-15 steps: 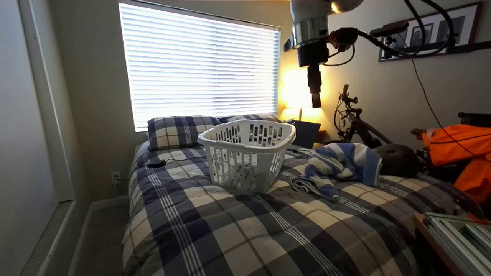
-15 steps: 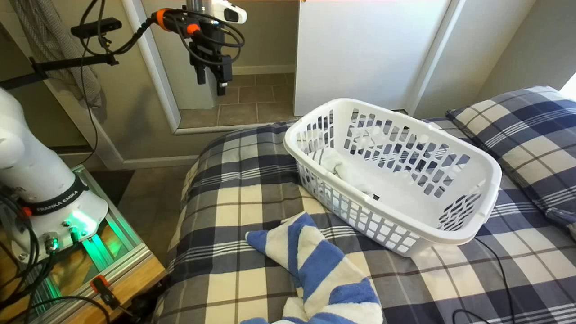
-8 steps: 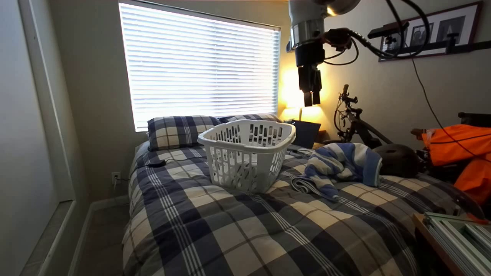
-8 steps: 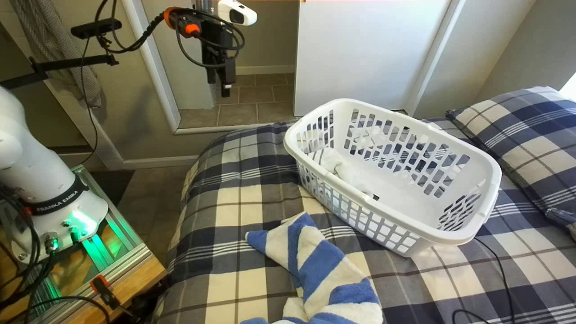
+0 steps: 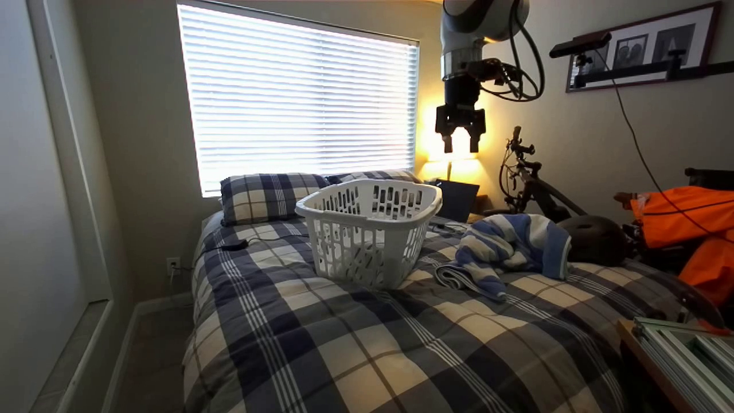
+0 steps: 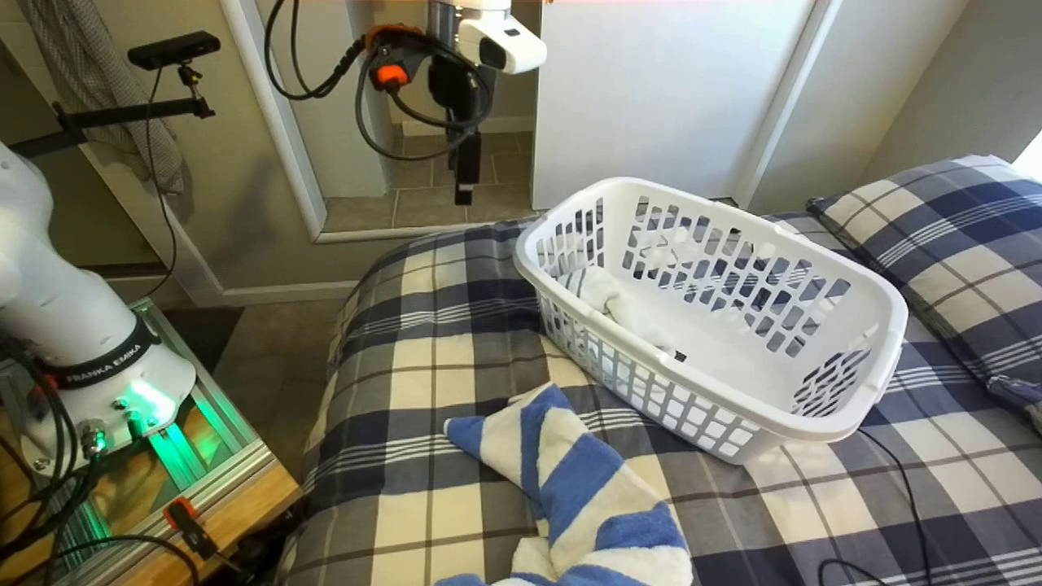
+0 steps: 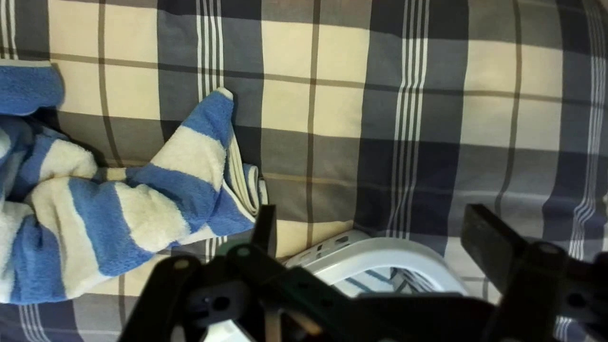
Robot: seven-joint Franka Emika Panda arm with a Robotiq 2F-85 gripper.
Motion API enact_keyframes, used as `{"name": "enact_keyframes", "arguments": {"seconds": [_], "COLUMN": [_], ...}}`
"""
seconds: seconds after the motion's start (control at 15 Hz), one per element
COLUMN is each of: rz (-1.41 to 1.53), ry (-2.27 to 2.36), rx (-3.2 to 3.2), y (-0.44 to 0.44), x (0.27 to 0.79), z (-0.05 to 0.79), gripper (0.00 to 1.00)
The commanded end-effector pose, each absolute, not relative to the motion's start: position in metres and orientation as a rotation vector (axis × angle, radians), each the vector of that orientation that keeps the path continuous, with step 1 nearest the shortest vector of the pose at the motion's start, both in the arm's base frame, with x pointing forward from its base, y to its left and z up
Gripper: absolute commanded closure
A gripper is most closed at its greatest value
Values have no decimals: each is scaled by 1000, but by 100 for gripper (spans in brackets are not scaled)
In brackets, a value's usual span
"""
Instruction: Move the basket
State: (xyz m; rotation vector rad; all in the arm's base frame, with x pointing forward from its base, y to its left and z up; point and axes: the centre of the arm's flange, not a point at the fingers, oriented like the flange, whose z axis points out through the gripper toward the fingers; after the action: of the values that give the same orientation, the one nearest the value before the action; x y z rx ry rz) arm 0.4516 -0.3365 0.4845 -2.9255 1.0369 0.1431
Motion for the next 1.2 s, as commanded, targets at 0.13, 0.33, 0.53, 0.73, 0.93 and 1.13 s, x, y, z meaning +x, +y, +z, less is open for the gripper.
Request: {"name": "enact_keyframes", "arguments": {"seconds": [0.13,0.33,0.53,0.73,0.93,1.13], "rz": [71,58,8,-74,-96,-100], "ry": [1427,1623,1804,1980,1983,1995], "rx": [-2694,-2567,-2436,-2315,-2346,-2342], "y": [-420,-445,-464,-484,-482,-486], "x": [483,501,515,513,502,501], "z": [478,466,448,433,427,423], "gripper": [0,0,0,0,0,0]}}
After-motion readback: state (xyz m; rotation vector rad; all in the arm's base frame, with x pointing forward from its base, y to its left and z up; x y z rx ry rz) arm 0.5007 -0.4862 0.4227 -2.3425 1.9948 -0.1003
